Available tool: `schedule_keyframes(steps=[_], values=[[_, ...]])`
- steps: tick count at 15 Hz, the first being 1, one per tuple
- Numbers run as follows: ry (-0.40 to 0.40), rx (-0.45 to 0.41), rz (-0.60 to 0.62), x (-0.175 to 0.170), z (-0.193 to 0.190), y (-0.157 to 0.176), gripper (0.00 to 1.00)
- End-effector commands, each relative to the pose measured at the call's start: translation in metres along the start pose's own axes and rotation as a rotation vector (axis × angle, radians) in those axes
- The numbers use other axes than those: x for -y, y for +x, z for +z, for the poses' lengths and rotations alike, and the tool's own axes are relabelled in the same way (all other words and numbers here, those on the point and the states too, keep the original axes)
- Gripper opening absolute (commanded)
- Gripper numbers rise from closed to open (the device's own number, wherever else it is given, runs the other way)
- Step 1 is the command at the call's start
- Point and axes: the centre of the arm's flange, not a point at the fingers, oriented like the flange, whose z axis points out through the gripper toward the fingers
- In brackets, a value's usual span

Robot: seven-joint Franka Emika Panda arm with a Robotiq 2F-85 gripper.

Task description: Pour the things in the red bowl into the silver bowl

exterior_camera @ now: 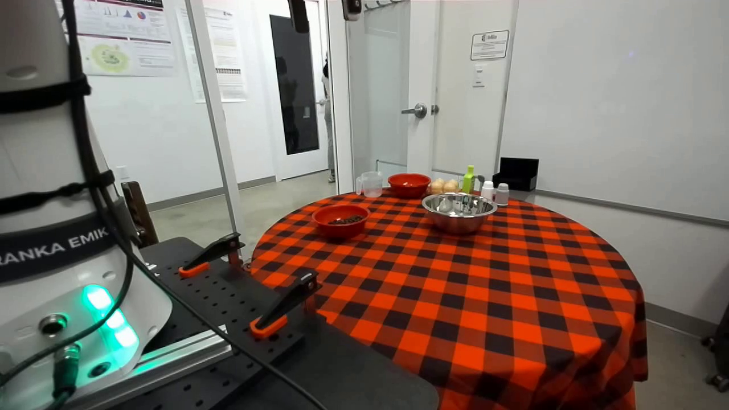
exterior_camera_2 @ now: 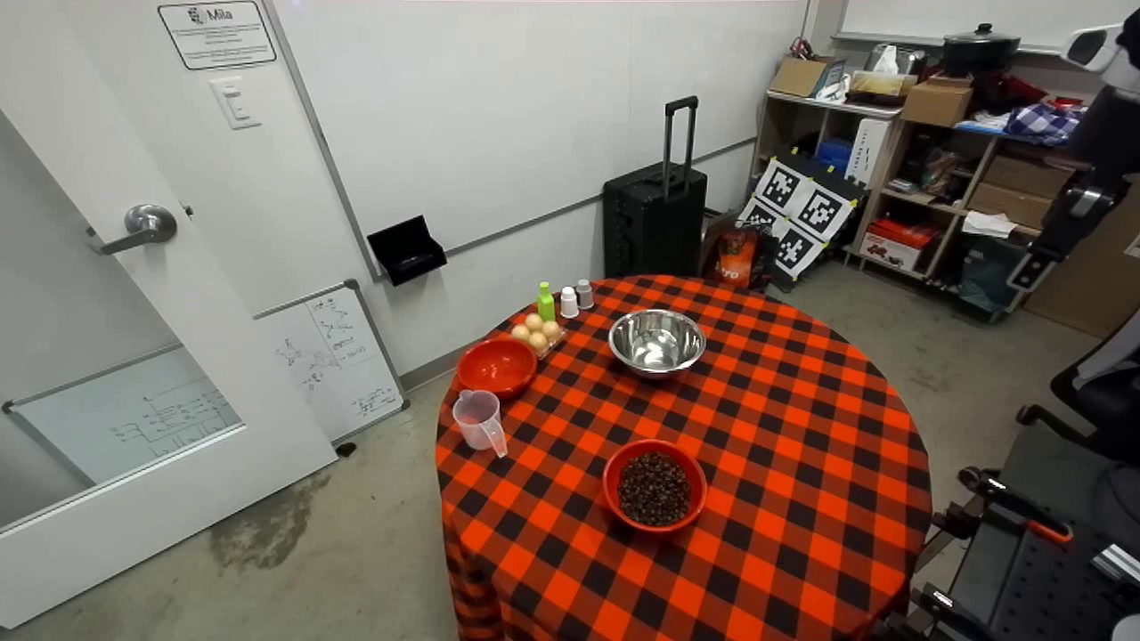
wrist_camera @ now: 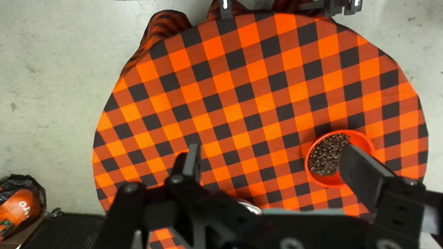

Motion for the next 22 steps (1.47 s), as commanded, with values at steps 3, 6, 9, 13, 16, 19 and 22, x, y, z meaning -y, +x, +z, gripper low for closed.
schedule_keyframes(steps=[3, 6, 9, 13, 16, 19, 22], values=[[-0.020, 0.096, -0.091, 0.045, 0.034, 0.051, 1.00], [-0.012, 0.119, -0.160, 0.077, 0.058, 0.079, 1.00], [-0.010, 0.151, -0.257, 0.110, 0.088, 0.103, 1.00], [-0.029, 0.233, -0.342, 0.138, 0.134, 0.131, 1.00], [-0.032, 0.296, -0.236, 0.143, 0.167, 0.150, 1.00], [-0.009, 0.329, -0.085, 0.146, 0.194, 0.168, 1.00], [0.056, 0.347, 0.076, 0.151, 0.222, 0.182, 1.00]])
